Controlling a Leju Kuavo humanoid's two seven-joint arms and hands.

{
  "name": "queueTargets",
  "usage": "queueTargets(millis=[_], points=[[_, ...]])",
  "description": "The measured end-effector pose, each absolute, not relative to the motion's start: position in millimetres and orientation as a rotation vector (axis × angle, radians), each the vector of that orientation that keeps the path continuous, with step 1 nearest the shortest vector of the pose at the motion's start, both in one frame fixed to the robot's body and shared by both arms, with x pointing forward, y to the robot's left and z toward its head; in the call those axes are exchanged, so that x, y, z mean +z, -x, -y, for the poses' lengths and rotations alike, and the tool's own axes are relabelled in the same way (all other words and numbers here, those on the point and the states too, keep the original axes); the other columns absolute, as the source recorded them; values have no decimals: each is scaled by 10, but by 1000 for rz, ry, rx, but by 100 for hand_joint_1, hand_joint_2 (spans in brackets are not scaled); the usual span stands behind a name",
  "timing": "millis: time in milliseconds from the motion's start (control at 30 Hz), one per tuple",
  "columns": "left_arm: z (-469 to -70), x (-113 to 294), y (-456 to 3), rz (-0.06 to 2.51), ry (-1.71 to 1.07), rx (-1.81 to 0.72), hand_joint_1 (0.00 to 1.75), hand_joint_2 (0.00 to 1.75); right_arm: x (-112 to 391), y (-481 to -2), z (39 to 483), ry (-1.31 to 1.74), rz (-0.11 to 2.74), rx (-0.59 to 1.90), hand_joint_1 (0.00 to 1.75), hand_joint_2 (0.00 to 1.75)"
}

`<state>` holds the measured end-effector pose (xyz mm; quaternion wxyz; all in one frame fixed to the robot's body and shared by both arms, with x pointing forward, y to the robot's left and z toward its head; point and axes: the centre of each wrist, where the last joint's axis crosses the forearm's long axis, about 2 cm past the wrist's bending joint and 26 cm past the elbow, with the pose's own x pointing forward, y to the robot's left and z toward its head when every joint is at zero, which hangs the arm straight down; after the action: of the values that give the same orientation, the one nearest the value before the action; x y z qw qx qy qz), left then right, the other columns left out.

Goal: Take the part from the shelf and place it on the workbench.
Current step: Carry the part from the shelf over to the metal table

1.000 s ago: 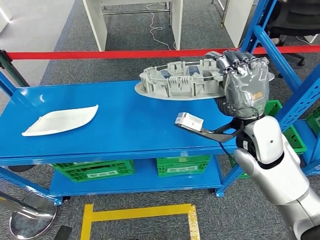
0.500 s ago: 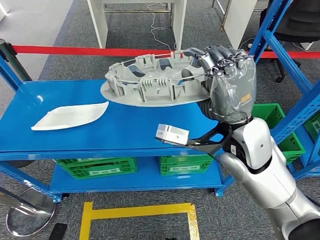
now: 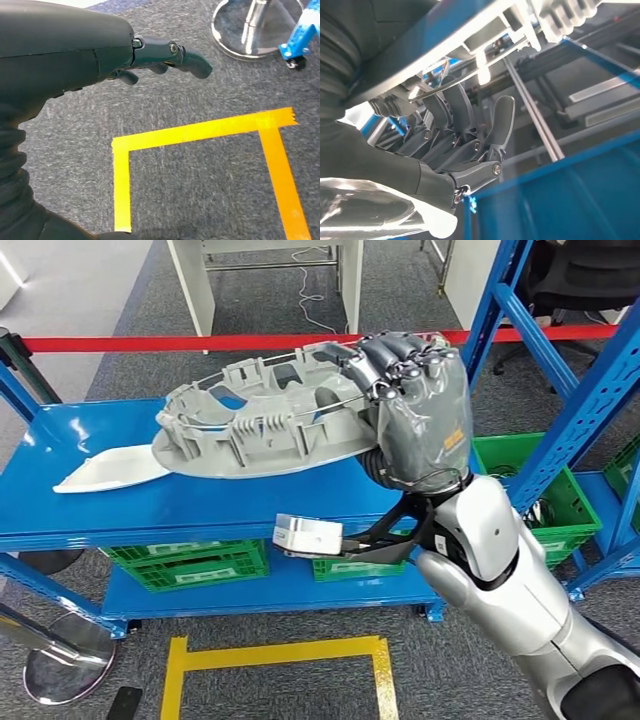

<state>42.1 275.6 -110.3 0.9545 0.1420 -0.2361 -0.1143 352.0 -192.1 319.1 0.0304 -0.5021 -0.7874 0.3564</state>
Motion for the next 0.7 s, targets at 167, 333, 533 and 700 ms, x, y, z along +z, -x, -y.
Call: queueTargets(millis=[167,333,533,700], points=[[-2760,-1101,-435,479,-296,-233,0,175,3189,-3523,1881,1518,2431,1115,175,175],[-2760,-1101,-439,479,-300,-232,0,175,3231,-3548,1886,1520,2432,1110,175,175],[-2762,-1098,-455,482,-305,-236,0,175,3253,-3587,1990,1522,2416,1097,175,175],[-2752,-1099,-448,475,-308,-234,0,175,3305,-3644,2200,1554,2390,1073,175,175]])
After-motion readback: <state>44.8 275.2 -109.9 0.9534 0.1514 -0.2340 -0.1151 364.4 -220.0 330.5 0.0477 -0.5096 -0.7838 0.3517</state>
